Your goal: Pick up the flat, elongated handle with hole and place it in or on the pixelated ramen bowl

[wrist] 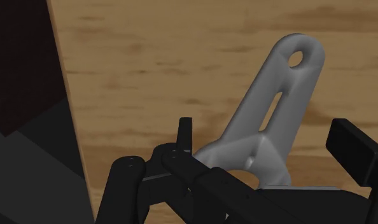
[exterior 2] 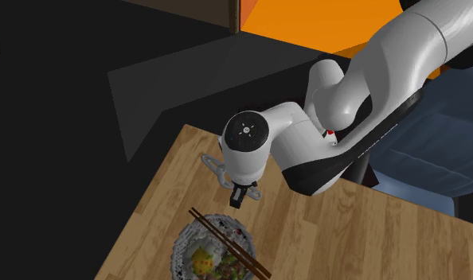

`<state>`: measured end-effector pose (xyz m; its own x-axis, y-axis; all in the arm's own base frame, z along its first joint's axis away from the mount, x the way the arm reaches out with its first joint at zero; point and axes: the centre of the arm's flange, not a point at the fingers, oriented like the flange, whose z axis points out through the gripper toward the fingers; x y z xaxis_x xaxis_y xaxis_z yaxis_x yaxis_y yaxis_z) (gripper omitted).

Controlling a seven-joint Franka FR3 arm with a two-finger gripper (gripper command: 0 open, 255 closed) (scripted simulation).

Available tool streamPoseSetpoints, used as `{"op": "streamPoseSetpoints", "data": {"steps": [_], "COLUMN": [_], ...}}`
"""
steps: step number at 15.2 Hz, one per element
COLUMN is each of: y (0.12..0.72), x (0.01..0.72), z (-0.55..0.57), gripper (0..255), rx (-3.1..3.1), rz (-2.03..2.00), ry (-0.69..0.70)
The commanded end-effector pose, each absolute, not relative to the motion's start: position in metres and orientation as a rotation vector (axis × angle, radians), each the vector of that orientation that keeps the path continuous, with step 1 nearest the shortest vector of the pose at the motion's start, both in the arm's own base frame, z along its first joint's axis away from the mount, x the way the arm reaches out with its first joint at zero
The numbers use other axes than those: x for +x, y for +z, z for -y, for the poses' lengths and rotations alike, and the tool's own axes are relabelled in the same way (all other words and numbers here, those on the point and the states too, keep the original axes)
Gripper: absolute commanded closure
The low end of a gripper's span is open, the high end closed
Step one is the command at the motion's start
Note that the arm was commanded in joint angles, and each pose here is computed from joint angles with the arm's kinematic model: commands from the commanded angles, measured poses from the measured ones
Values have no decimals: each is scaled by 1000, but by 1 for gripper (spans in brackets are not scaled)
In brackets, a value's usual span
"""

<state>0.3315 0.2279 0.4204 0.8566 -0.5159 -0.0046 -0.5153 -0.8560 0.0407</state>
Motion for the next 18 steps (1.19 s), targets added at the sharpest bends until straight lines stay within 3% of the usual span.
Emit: {"op": "streamPoseSetpoints", "data": {"steps": [1,2,3,12,18], "y": [420,420,420,420,452], "x": [331,331,331,331,331], "z": [-228,-228,-228,-228,-228], "gripper": [0,0,255,255,255], "rx": [2990,2990,2990,2990,2990], "rz": [831,831,831,831,831], "ry": [-24,-24,-24,-24,-24]}}
